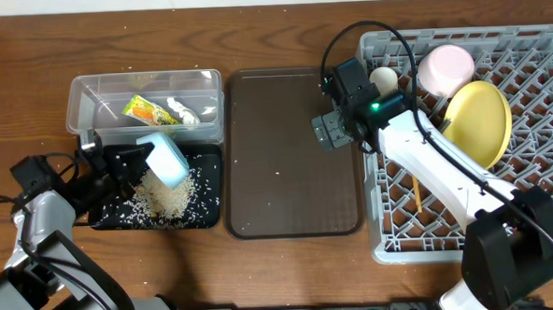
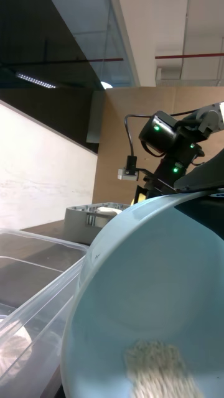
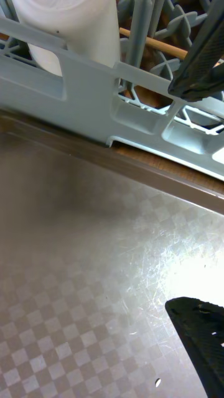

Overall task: Sort waste into correct bins and load items into the dishwasher rack
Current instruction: 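Tip the blue bowl over the black tray to pour out the rice, then carry the empty bowl to the brown tray and set it down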

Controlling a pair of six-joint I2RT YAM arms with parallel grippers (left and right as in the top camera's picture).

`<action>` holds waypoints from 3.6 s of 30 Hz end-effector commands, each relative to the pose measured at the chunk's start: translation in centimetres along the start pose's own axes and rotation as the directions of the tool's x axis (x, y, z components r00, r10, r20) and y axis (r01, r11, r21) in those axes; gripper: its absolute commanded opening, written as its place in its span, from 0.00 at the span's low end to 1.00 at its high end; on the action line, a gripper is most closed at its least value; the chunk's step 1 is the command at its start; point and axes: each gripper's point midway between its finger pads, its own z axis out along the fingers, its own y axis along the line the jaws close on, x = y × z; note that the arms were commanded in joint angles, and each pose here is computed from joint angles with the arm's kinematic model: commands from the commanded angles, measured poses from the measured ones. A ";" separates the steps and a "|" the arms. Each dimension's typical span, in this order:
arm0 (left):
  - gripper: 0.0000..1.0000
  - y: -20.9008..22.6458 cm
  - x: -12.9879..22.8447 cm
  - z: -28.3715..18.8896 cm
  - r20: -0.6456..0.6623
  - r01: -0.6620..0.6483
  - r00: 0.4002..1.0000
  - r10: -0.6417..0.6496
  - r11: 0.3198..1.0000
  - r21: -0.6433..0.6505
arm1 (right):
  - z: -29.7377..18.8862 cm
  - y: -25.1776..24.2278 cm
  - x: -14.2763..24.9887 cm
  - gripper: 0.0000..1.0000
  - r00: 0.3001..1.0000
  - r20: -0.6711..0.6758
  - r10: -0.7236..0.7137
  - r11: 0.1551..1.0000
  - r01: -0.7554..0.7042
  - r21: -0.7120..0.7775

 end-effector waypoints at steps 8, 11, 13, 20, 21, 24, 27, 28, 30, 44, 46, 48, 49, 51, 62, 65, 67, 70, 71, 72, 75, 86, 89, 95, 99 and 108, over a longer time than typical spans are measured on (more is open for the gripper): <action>0.06 -2.7 0.3 -0.3 0.000 -0.048 0.999 0.048 0.998 0.031 | -0.4 0.2 -0.3 0.99 1.000 0.014 0.008 1.000 -0.008 0.000; 0.06 -4.4 1.1 -0.5 0.007 -0.143 0.990 0.143 0.989 0.031 | -0.4 0.2 -0.3 0.99 1.000 0.014 0.008 1.000 -0.008 0.000; 0.06 -5.6 1.6 -0.6 0.012 -0.214 0.977 0.213 0.976 0.032 | -0.4 0.2 -0.3 0.99 1.000 0.014 0.008 1.000 -0.008 0.000; 0.06 -7.6 2.7 -0.8 0.021 -0.317 0.948 0.316 0.948 0.032 | -0.4 0.2 -0.3 0.99 1.000 0.014 0.008 1.000 -0.008 0.000; 0.06 -7.6 2.7 -0.8 0.021 -0.316 0.949 0.316 0.948 0.032 | -0.4 0.2 -0.3 0.99 1.000 0.014 0.008 1.000 -0.008 0.000; 0.06 -7.5 2.7 -0.8 0.021 -0.305 0.952 0.304 0.952 0.032 | -0.4 0.2 -0.3 0.99 1.000 0.014 0.008 1.000 -0.008 0.000; 0.06 -7.3 3.1 -0.7 0.012 -0.231 0.973 0.231 0.972 0.033 | -0.4 0.2 -0.3 0.99 1.000 0.014 0.008 1.000 -0.008 0.000; 0.06 -7.2 3.2 -0.6 0.009 -0.222 0.975 0.222 0.974 0.033 | -0.4 0.2 -0.3 0.99 1.000 0.014 0.008 1.000 -0.008 0.000; 0.06 -7.3 3.2 -0.6 0.009 -0.225 0.974 0.225 0.974 0.033 | -0.4 0.2 -0.3 0.99 1.000 0.014 0.008 1.000 -0.008 0.000; 0.06 -7.5 2.4 -0.9 0.023 -0.199 0.980 0.199 0.979 0.032 | -0.4 0.2 -0.3 0.99 1.000 0.014 0.008 1.000 -0.008 0.000; 0.06 -7.6 2.3 -0.9 0.025 -0.220 0.975 0.220 0.975 0.031 | -0.4 0.2 -0.3 0.99 1.000 0.014 0.008 1.000 -0.008 0.000; 0.06 -7.7 2.2 -0.9 0.026 -0.235 0.972 0.234 0.971 0.032 | -0.4 0.2 -0.3 0.99 1.000 0.014 0.008 1.000 -0.008 0.000; 0.06 -7.8 2.1 -0.9 0.026 -0.246 0.969 0.245 0.969 0.032 | -0.4 0.2 -0.3 0.99 1.000 0.014 0.008 1.000 -0.008 0.000; 0.06 -7.8 2.2 -0.9 0.025 -0.234 0.972 0.233 0.972 0.033 | -0.4 0.2 -0.3 0.99 1.000 0.014 0.008 1.000 -0.008 0.000; 0.07 -8.2 3.9 -0.6 0.008 -0.271 0.963 0.270 0.962 0.034 | -0.4 0.2 -0.3 0.99 1.000 0.014 0.008 1.000 -0.008 0.000; 0.07 -8.3 3.3 -0.6 0.018 -0.324 0.946 0.323 0.946 0.020 | -0.4 0.2 -0.3 0.99 1.000 0.014 0.008 1.000 -0.008 0.000; 0.07 -8.3 3.9 -0.4 0.000 -0.250 0.968 0.250 0.968 0.037 | -0.4 0.2 -0.3 0.99 1.000 0.014 0.008 1.000 -0.008 0.000; 0.07 -8.2 4.2 0.1 -0.010 -0.311 0.950 0.311 0.950 0.023 | -0.4 0.2 -0.3 0.99 1.000 0.014 0.008 1.000 -0.008 0.000; 0.07 -8.0 4.2 0.1 -0.011 -0.299 0.954 0.299 0.954 0.013 | -0.4 0.2 -0.3 0.99 1.000 0.014 0.008 1.000 -0.008 0.000; 0.07 -8.0 4.5 0.2 -0.020 -0.267 0.963 0.268 0.963 0.022 | -0.4 0.2 -0.3 0.99 1.000 0.014 0.008 1.000 -0.008 0.000; 0.07 -8.1 4.7 0.3 -0.029 -0.260 0.965 0.261 0.965 0.029 | -0.4 0.2 -0.3 0.99 1.000 0.014 0.008 1.000 -0.008 0.000; 0.06 -7.1 7.0 3.4 -0.119 -0.302 0.949 0.293 0.951 -0.063 | -0.4 0.2 -0.3 0.99 1.000 0.014 0.008 1.000 -0.008 -0.002; 0.06 -5.5 9.0 5.5 -0.182 -0.355 0.929 0.323 0.916 -0.188 | -0.4 0.2 -0.3 0.99 1.000 0.014 0.008 1.000 -0.008 -0.002; 0.06 -0.8 13.6 8.7 -0.340 -0.481 0.870 0.356 0.761 -0.435 | -0.4 0.2 -0.3 0.99 1.000 0.014 0.008 1.000 -0.008 -0.002; 0.06 1.6 16.3 10.4 -0.453 -0.593 0.800 0.393 0.633 -0.498 | -0.4 0.2 -0.3 0.99 1.000 0.014 0.008 1.000 -0.008 -0.002; 0.07 4.9 20.3 13.4 -0.555 -0.658 0.746 0.368 0.535 -0.529 | -0.4 0.2 -0.3 0.99 1.000 0.014 0.008 1.000 -0.008 -0.002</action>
